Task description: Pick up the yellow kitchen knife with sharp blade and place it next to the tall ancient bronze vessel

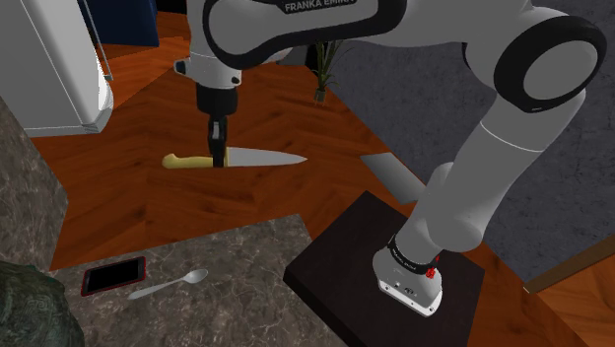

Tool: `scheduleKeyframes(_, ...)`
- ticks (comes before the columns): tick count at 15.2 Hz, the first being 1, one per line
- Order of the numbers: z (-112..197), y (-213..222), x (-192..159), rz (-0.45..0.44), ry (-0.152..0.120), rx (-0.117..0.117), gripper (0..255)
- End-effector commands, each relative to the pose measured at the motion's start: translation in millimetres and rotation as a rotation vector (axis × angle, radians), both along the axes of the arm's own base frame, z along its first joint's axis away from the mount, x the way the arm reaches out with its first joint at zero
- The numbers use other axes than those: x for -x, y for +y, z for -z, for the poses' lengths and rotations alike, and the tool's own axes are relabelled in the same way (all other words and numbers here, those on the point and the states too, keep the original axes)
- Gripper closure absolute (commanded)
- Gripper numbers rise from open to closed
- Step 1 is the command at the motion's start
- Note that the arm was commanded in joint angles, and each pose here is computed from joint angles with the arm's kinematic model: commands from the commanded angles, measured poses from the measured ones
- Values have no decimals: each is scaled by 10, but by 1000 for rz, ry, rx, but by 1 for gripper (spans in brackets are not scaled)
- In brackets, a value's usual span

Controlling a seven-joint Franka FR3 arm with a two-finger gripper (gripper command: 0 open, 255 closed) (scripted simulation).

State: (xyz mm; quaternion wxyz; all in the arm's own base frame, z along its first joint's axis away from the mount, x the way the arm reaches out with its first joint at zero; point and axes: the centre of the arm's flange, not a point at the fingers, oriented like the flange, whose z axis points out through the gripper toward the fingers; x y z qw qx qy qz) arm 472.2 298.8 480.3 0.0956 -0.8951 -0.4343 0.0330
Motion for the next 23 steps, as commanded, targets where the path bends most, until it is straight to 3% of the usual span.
scheduleKeyframes(1, -107, 4, 14, 0, 0, 0, 255)
scheduleKeyframes(14, -758, 4, 14, 0, 0, 0, 255)
scheduleKeyframes(23, -760, 1044, 588, 0, 0, 0, 255)
